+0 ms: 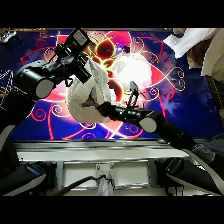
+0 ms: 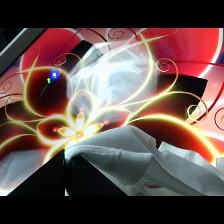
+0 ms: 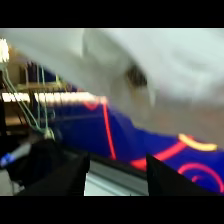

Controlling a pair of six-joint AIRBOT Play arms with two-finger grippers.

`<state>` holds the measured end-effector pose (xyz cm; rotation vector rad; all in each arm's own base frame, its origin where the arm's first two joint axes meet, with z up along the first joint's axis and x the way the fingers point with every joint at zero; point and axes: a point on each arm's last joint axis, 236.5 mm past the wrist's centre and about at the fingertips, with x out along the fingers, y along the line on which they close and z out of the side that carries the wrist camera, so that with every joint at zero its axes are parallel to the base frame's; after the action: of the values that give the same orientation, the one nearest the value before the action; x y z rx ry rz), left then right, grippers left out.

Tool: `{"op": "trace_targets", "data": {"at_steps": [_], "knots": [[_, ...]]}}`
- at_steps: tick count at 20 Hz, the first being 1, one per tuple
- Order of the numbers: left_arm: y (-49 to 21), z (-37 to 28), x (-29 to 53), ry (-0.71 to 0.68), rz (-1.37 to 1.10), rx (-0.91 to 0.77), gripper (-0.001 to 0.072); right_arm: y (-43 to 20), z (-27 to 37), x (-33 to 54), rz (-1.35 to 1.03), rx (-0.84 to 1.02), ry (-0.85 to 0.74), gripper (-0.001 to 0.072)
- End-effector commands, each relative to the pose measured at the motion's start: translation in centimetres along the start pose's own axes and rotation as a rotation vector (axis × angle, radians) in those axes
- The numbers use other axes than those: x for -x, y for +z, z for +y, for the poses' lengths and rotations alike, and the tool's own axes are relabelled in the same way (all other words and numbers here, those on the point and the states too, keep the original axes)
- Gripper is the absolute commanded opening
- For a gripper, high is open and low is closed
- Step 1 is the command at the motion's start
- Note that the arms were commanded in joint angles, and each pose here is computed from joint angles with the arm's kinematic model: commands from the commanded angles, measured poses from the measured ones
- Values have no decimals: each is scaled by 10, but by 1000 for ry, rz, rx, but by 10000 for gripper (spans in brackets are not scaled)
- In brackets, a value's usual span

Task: Fold the clothes and pants, and hang the long-sleeved shirts on hangers.

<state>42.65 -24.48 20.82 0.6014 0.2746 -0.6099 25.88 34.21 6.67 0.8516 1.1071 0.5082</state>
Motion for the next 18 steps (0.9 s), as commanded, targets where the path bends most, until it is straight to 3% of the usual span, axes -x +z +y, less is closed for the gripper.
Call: {"op": "trace_targets", "data": {"at_steps": [1, 7, 11, 18], "knots": [[2, 1, 2, 2, -6, 0, 10, -9, 5, -12, -60, -79, 36, 372], [5, -4, 2, -8, -11, -5, 11, 29, -16, -57, -191, -400, 96, 385], [6, -7, 2, -13, -13, -7, 11, 68, -12, -50, -293, -471, 176, 388], [8, -7, 2, -10, -20, -9, 11, 99, -56, -58, -357, -529, 99, 388]]}}
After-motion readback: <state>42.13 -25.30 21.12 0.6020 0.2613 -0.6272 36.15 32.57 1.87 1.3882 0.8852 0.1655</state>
